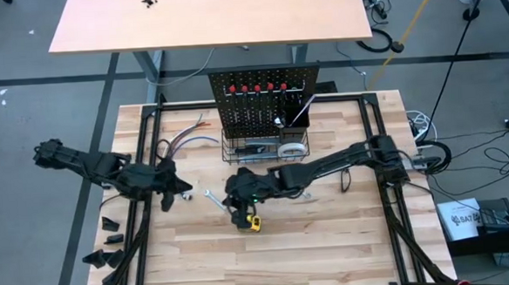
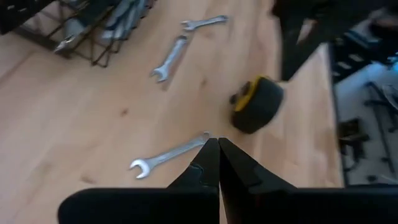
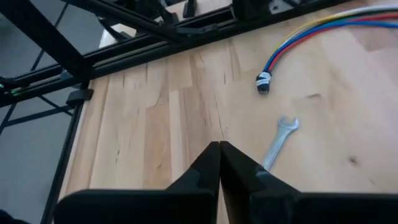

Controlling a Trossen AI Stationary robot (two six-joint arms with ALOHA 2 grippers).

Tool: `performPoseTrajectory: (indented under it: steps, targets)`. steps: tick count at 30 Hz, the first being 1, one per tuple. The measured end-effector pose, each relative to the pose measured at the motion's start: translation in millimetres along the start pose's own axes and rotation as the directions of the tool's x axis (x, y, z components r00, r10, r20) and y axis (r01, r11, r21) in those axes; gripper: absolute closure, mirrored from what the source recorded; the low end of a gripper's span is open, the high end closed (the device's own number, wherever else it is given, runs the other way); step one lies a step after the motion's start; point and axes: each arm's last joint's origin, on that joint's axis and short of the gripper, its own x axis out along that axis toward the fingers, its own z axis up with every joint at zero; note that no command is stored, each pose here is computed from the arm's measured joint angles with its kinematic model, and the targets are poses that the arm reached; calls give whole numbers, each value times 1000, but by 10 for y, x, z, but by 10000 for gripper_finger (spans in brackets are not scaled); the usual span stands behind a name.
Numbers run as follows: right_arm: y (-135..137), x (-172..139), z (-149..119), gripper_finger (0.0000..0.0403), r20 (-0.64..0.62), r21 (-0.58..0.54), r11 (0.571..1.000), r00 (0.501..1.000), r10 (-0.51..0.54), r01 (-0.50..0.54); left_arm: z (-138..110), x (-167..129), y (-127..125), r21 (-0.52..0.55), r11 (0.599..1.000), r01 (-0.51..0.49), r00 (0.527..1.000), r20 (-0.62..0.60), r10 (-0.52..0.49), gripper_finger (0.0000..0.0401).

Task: Hang tools onto peg board
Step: Move the measuring tape to the right side of the table

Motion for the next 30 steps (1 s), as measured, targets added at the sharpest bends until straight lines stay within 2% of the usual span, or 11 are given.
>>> performPoseTrajectory:
  steps: [7,15,23,30]
  targets:
    - [-97,346,20,401,-10,27,1000,1000,-14,14,-12,-69,17,68,997,37,999,6,-38,401]
    - [-192,627,-114,402,-108,102,991,991,-79,90,-18,-68,20,106,994,36,999,-2,-36,401]
    - [-266,701,-289,402,-200,150,968,965,-170,202,-22,-54,13,181,982,48,999,-23,-45,401]
    - [-232,735,-348,403,-214,141,971,963,-162,195,-29,-32,12,186,982,38,999,-40,-31,401]
